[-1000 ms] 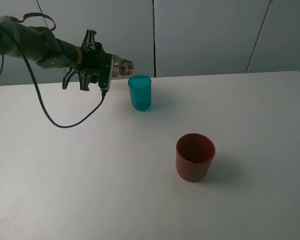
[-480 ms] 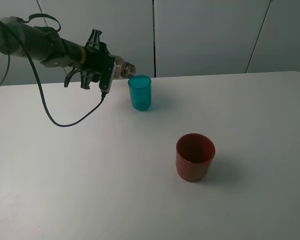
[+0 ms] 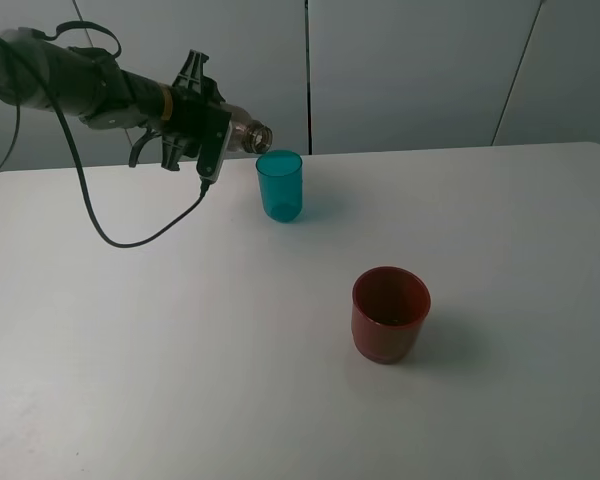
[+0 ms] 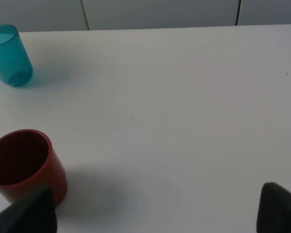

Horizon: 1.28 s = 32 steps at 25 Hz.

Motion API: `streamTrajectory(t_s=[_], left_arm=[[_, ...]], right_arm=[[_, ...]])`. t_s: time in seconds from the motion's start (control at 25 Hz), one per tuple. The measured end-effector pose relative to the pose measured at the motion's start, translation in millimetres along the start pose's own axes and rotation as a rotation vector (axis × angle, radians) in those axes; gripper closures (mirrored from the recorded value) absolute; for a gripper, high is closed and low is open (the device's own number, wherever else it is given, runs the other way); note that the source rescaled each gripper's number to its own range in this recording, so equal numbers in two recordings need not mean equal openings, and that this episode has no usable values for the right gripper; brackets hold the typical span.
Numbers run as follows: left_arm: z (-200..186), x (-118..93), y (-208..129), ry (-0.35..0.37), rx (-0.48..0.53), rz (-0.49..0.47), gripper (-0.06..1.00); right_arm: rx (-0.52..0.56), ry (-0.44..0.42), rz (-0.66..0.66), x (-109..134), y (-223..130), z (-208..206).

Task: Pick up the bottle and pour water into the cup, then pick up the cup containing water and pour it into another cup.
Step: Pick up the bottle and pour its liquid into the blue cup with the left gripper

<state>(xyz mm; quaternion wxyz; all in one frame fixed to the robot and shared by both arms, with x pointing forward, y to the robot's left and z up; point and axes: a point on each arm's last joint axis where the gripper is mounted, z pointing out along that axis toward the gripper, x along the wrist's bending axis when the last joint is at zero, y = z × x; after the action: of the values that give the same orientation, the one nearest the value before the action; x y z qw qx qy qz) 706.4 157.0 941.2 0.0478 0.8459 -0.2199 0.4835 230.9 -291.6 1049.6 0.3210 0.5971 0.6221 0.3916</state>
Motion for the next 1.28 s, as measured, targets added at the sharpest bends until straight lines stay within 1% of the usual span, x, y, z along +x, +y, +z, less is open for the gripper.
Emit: streamTrajectory(t_s=[0.56, 0.88, 1.28], left_arm=[[-0.1, 2.2, -0.4, 0.006, 0.001, 0.036, 0.94], [-0.1, 2.3, -0.3, 0.007, 0.0, 0.04, 0.94], [-0.1, 3.0, 0.5, 0.016, -0.008, 0.089, 0.94]], right_arm=[[0.0, 0.0, -0.002, 0.0, 0.0, 0.0], [0.0, 0.0, -0.002, 0.0, 0.0, 0.0], [0.0, 0.0, 0.0, 0.0, 0.0, 0.0]])
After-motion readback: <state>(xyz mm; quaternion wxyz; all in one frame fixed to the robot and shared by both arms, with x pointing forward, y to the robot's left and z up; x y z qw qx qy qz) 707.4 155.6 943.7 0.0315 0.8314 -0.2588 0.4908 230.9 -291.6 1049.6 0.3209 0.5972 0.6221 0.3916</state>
